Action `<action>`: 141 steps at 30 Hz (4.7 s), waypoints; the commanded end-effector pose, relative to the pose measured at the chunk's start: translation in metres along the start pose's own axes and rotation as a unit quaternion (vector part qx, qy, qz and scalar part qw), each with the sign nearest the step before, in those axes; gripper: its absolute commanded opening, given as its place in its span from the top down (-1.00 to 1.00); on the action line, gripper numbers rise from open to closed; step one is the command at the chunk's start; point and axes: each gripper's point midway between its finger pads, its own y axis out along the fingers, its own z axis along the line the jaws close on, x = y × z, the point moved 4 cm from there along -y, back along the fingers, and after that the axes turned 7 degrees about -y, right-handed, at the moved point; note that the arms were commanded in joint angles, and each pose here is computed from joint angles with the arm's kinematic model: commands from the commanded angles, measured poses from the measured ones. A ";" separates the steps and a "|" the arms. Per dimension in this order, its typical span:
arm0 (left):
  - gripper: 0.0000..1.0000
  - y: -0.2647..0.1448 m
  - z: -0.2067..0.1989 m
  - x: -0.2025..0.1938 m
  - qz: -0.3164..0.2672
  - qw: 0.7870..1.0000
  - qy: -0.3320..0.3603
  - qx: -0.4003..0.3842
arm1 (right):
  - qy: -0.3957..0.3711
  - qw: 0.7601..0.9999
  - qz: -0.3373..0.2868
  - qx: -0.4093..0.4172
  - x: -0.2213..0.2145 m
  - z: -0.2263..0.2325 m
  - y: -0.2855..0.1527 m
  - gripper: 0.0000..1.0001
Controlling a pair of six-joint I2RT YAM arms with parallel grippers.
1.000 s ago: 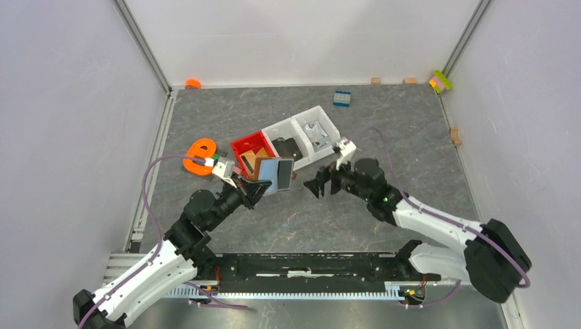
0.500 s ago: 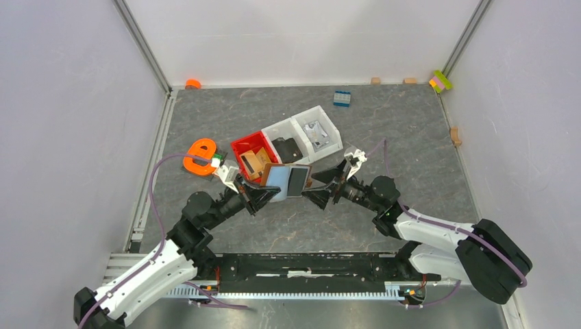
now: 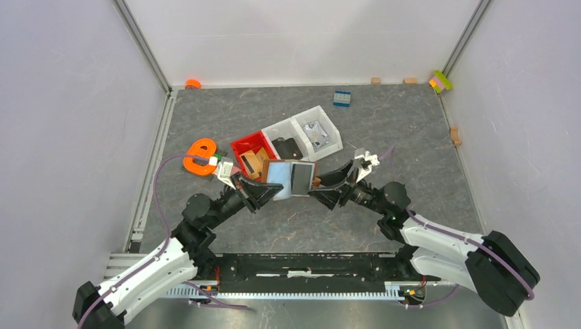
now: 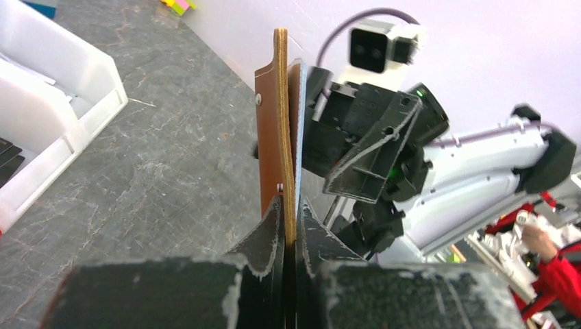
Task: Take the credit cards out of the card holder
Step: Remove the credit card from the card holder.
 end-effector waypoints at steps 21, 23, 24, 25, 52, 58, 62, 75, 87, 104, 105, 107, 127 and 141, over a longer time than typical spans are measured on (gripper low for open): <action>0.90 0.056 -0.012 0.021 -0.024 0.998 0.015 -0.064 | 0.000 0.996 -0.071 -0.061 0.026 -0.022 -0.021 -0.19; 0.89 0.058 -0.011 0.018 -0.014 0.998 0.011 -0.066 | -0.002 0.996 -0.076 -0.050 0.028 -0.018 -0.021 -0.20; 0.89 0.060 -0.011 0.015 -0.006 0.998 0.006 -0.069 | -0.003 0.996 -0.077 -0.046 0.029 -0.017 -0.021 -0.19; 0.89 0.062 -0.012 0.014 -0.001 0.997 0.002 -0.074 | -0.004 0.996 -0.078 -0.042 0.030 -0.015 -0.022 -0.19; -0.24 0.050 0.097 0.027 -0.045 0.947 0.035 0.318 | 0.062 0.952 0.151 -0.259 -0.034 -0.100 -0.014 1.00; 0.33 0.074 0.068 0.007 0.012 0.978 0.051 0.201 | 0.075 0.949 0.183 -0.245 -0.040 -0.101 -0.005 1.00; 0.43 0.096 0.056 -0.018 0.093 0.987 0.032 0.131 | 0.082 0.957 0.184 -0.207 -0.039 -0.092 0.000 1.00; 0.56 0.106 0.086 -0.038 0.161 0.971 -0.002 0.179 | 0.072 0.980 0.131 -0.128 -0.021 -0.067 0.005 0.98; 0.37 0.104 0.082 -0.032 0.170 0.977 -0.066 0.111 | 0.064 0.989 0.073 -0.113 -0.003 -0.056 -0.005 1.00; 0.37 0.102 0.044 -0.024 0.177 0.980 -0.091 -0.005 | 0.103 0.994 0.023 0.005 0.016 -0.024 -0.008 1.00; 0.36 0.102 0.042 -0.025 0.181 0.979 -0.096 -0.012 | 0.103 0.994 0.020 0.011 0.018 -0.023 -0.008 0.99; 0.37 0.104 0.039 -0.027 0.191 0.975 -0.107 -0.026 | 0.104 0.994 0.011 0.025 0.021 -0.018 -0.009 0.99; 0.21 0.097 0.053 -0.021 0.170 0.982 -0.078 0.039 | 0.119 0.990 -0.021 0.078 0.033 -0.004 -0.016 0.99; 0.36 0.100 0.045 -0.026 0.189 0.978 -0.092 0.009 | 0.125 0.990 -0.007 0.069 0.027 -0.010 -0.013 0.78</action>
